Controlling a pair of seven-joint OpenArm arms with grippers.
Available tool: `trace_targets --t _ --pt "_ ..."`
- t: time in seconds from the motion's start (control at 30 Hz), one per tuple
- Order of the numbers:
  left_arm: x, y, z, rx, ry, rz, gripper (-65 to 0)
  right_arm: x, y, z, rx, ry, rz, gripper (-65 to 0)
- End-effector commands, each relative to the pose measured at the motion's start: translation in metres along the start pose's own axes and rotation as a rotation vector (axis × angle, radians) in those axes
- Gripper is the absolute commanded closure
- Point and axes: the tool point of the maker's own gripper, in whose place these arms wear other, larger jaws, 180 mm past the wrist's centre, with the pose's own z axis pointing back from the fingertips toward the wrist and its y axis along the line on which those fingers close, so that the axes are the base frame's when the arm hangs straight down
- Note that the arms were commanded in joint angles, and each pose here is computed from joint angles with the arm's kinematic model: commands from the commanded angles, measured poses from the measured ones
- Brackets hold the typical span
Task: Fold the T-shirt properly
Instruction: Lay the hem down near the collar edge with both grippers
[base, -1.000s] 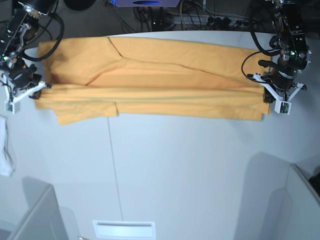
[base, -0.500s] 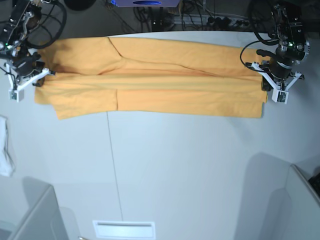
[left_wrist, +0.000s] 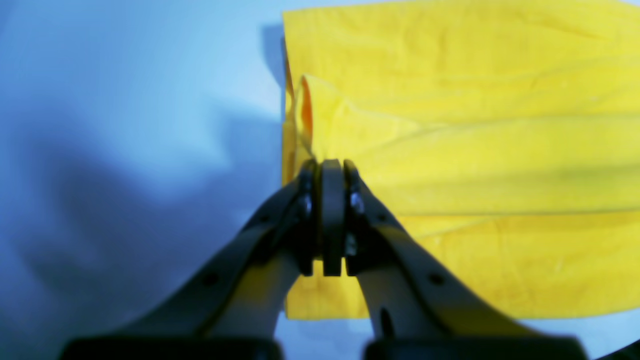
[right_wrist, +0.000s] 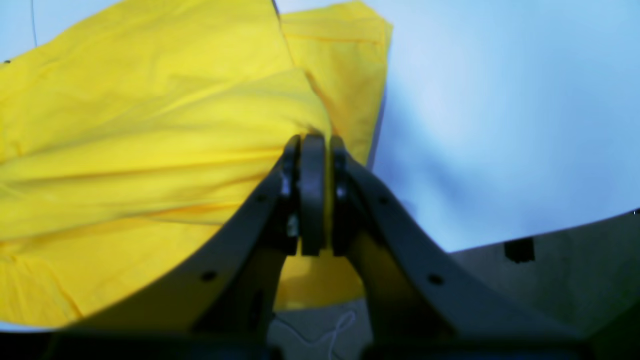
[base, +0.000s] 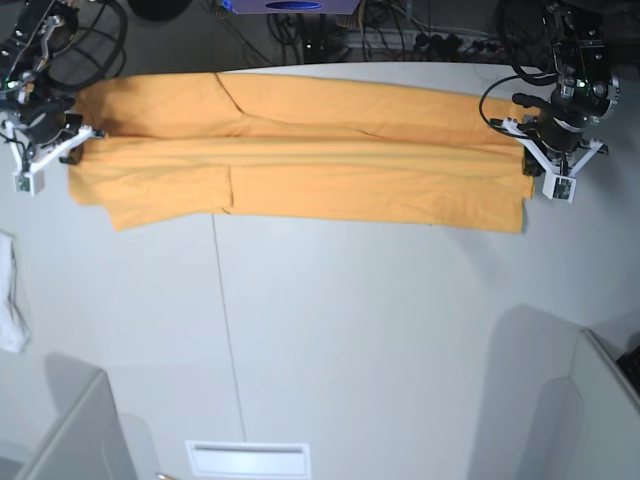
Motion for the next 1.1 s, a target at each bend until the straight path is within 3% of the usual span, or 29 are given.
trace_targets --t 0.0,0.37,0.67,1.07 --pt "0.008 0.006 0.005 0.02 -0.026 -0.018 0.0 0.005 -0.004 0.003 -0.014 -0.018 0.017 0.0" --pt "-0.005 0.005 0.006 0.016 0.006 -0.018 0.0 -0.008 0.003 0.008 -0.005 0.024 0.019 0.0" --pt "-0.002 0.006 0.005 0.021 -0.001 -0.017 0.0 -0.007 -0.021 0.022 -0.059 0.03 0.03 0.0" --pt "-0.003 0.006 0.005 0.019 0.004 -0.016 0.0 -0.035 -0.009 0.014 -0.027 0.103 -0.021 0.0"
